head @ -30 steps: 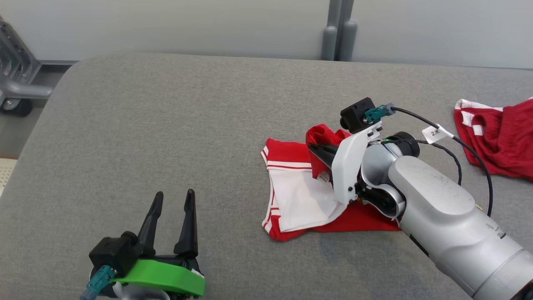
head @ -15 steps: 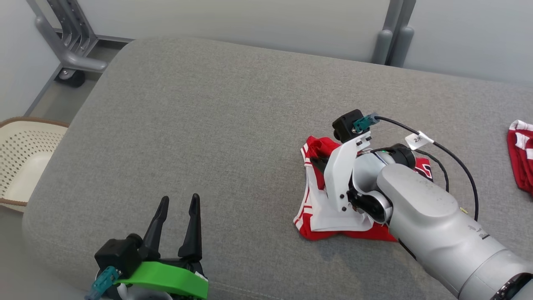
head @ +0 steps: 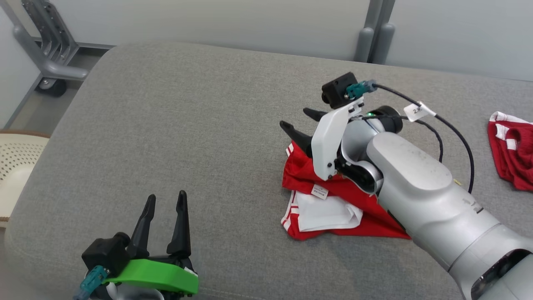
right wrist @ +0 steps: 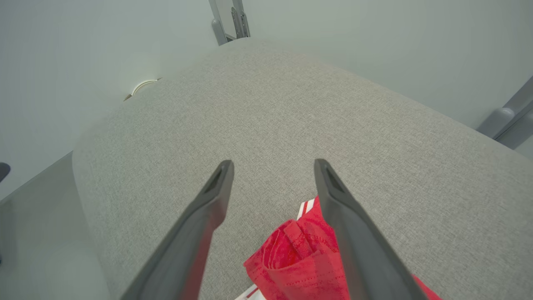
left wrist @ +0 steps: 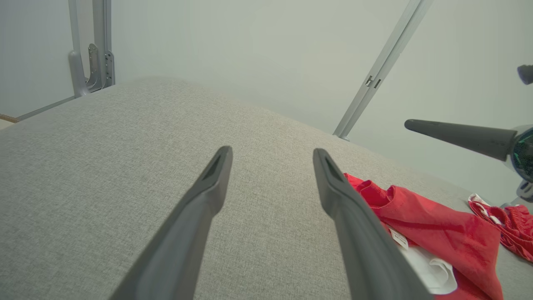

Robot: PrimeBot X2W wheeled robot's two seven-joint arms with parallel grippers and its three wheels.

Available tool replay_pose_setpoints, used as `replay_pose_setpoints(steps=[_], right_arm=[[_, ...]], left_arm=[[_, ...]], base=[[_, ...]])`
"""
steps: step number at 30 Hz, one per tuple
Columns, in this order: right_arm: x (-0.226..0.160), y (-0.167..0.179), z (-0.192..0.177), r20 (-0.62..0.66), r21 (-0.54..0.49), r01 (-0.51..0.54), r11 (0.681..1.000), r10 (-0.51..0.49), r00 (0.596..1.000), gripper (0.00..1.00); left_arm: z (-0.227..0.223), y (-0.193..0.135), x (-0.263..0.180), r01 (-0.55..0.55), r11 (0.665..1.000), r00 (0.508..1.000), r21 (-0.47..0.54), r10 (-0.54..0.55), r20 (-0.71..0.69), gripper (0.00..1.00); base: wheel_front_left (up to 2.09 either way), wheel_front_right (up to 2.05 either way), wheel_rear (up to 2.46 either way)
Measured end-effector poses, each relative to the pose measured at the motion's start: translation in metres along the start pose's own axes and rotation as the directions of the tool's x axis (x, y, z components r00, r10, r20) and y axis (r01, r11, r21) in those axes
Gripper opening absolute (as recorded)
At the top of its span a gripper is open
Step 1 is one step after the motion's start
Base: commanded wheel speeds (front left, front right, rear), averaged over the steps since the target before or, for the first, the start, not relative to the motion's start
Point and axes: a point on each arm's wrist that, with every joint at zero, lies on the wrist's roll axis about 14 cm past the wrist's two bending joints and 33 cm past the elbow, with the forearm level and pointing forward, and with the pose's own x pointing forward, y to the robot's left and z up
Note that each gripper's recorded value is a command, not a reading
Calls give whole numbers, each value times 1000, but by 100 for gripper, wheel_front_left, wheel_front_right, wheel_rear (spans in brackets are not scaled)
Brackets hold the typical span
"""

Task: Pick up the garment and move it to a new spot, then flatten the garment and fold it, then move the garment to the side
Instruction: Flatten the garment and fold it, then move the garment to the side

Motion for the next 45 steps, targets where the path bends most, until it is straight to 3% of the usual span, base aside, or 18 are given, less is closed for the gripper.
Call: replay_pose_setpoints(steps=[4, 7, 11, 15, 23, 30, 35, 45], right_arm=[[-12, -20, 38, 132, 15, 43, 999, -45, 990, 100], [-31, -57, 46, 178, 39, 131, 991, -136, 975, 100], [-65, -115, 32, 171, 120, 270, 955, -288, 942, 100], [-88, -143, -11, 102, 227, 342, 912, -371, 923, 100], [-108, -143, -109, -63, 455, 396, 798, -414, 908, 100], [-112, -135, -148, -113, 586, 399, 705, -417, 902, 100], [-104, -129, -154, -113, 643, 371, 670, -397, 911, 100], [-89, -119, -160, -129, 701, 329, 632, -341, 931, 100]], left_arm=[[-1, -4, 4, 15, 1000, 1000, -1, -15, -1, 100], [-1, -9, 8, 33, 999, 999, -3, -33, -1, 100], [-1, -20, 11, 67, 998, 998, -6, -67, -1, 100], [-3, -29, 15, 94, 996, 996, -5, -94, -5, 100], [-12, -37, 23, 117, 993, 993, 0, -117, -30, 100], [-22, -41, 28, 128, 992, 990, 5, -128, -60, 100], [-27, -41, 27, 127, 992, 989, 9, -126, -74, 100], [-28, -32, 27, 101, 994, 992, 30, -98, -79, 100]], base=[[0, 0, 0], [0, 0, 0], [0, 0, 0], [0, 0, 0], [0, 0, 0], [0, 0, 0], [0, 0, 0], [0, 0, 0]])
